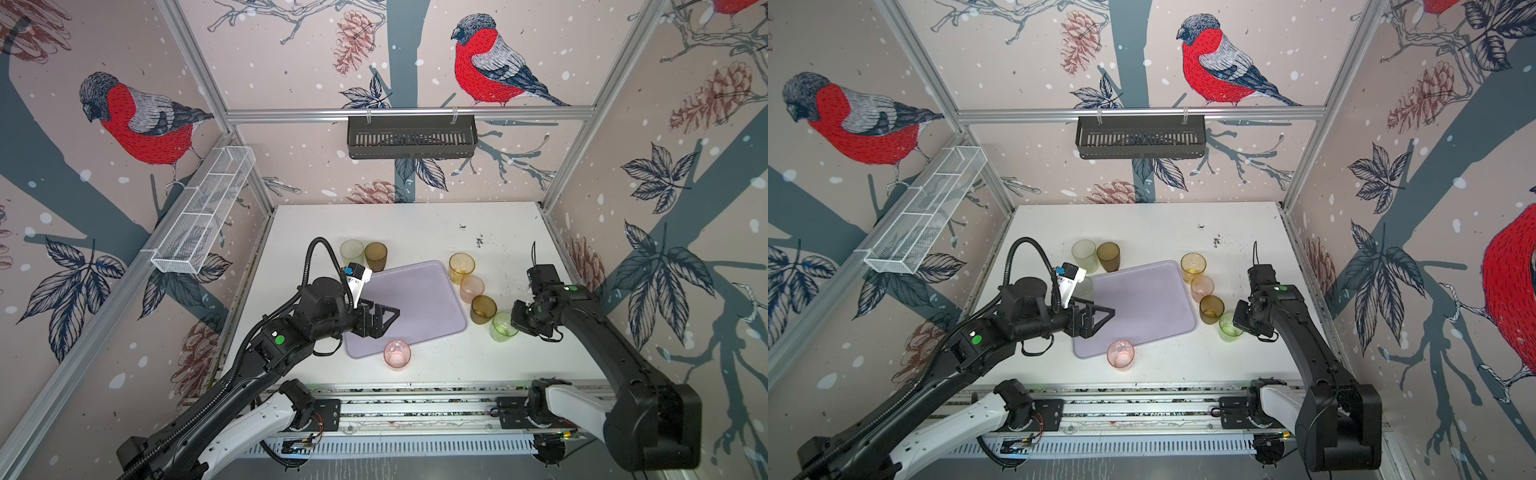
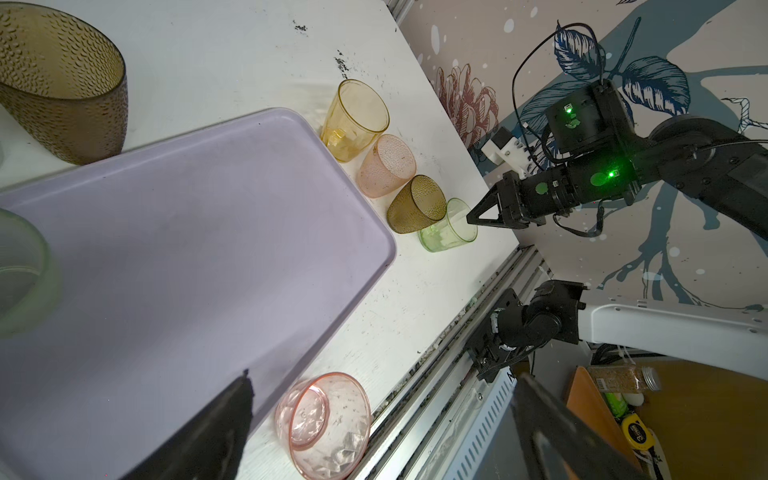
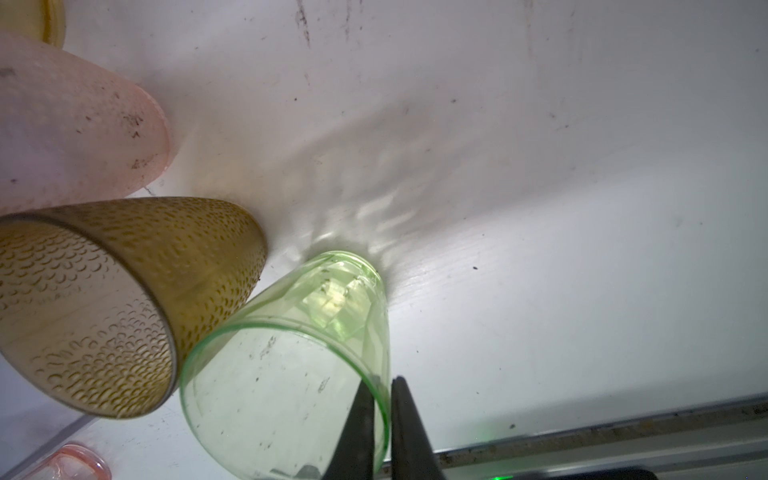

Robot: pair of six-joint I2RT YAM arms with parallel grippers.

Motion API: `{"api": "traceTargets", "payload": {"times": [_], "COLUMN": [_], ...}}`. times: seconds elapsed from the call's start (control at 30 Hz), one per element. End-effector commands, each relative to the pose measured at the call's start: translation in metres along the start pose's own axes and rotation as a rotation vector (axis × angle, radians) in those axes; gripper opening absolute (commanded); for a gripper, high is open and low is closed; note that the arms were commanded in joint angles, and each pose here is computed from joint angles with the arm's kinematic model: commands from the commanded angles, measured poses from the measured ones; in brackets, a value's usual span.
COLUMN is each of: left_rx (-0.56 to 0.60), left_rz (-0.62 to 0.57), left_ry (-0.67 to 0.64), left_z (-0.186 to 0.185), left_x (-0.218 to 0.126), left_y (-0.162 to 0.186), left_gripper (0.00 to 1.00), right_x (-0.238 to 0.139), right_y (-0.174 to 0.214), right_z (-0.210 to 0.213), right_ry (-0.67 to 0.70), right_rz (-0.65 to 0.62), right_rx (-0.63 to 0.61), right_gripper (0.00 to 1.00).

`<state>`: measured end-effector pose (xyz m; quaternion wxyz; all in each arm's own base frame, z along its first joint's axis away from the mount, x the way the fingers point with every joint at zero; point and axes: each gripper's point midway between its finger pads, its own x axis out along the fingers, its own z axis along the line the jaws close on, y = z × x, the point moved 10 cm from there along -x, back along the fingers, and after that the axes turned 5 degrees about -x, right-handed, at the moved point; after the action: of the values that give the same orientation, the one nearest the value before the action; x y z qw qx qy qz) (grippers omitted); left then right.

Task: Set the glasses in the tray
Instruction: 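Close the right gripper on the bright green glass rim and lift it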

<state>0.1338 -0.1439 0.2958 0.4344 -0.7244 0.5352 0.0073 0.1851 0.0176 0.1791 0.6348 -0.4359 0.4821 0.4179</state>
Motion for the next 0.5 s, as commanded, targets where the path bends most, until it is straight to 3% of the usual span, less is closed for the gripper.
{"api": "traceTargets", "payload": {"times": [0.0,0.47], "left_rx": [-0.008,-0.017], "left_rz": [-0.017,-0.040], "left_ry": [-0.004,-0.004], "left_z": [0.0000,-0.0005], "left_x": [-0.0018,-0.0101], "left_y": [-0.0009,0.0013], "left_gripper": [0.97,0.97], "right_x": [-0.0013,-0.0020], "right_y": [-0.0005,0.0007], "right_z": [-0.0006,0.0011], "right_ry": [0.017,0.017], "right_rz": [-0.015,-0.021], "right_rx": [0.005,-0.004], "right_gripper": [0.11,0.08]}}
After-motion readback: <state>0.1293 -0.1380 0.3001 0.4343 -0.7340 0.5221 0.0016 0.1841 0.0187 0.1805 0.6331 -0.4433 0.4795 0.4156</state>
